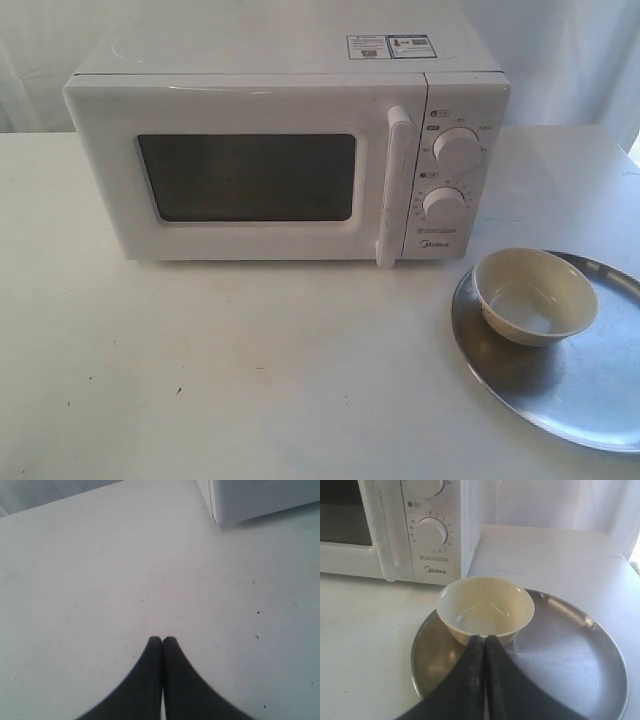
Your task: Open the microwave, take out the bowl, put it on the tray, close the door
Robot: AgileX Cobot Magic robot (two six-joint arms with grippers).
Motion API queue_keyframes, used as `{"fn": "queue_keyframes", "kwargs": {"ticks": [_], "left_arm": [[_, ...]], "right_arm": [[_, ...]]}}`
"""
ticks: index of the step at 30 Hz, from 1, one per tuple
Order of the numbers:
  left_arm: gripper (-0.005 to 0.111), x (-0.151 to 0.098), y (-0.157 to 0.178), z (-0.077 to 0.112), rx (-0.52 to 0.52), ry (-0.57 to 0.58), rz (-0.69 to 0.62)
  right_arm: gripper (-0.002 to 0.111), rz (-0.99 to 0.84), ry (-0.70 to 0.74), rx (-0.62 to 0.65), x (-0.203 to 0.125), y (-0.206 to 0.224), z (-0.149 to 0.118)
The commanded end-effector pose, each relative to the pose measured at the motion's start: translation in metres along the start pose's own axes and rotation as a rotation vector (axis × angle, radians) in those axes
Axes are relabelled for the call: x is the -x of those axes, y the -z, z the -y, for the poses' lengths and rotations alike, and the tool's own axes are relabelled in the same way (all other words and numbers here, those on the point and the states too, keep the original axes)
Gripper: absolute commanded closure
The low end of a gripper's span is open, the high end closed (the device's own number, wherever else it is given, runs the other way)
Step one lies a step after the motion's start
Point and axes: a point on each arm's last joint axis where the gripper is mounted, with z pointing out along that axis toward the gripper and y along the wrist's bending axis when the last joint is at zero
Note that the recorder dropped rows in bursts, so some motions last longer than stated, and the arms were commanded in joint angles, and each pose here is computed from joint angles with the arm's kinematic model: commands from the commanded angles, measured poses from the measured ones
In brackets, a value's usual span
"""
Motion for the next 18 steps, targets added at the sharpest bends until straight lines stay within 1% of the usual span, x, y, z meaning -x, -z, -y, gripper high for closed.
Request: {"fn": "queue_keyframes", "kwargs": {"ticks": [1,8,13,18], "left_arm": [[0.107,0.0008,0.0004,0.0004,-0.007,0.009,0.004],[0.107,0.0008,0.0004,0.0004,-0.007,0.009,0.004],[0.107,0.0008,0.0004,0.0004,-0.007,0.009,0.004],[0.107,0.0008,0.0004,0.0004,-0.007,0.009,0.004]], "right_arm": [[0.108,0.007,0.028,-0.001,-0.0004,0.0001,0.0],[0.108,0.005,0.026,-0.001,-0.0006,0.0001,0.0],[0.108,0.003,-0.051,0.0,-0.0008,0.0001,-0.0001],[0.108,0.001,-0.053,0.0,-0.0009,0.0001,-0.0001]]}}
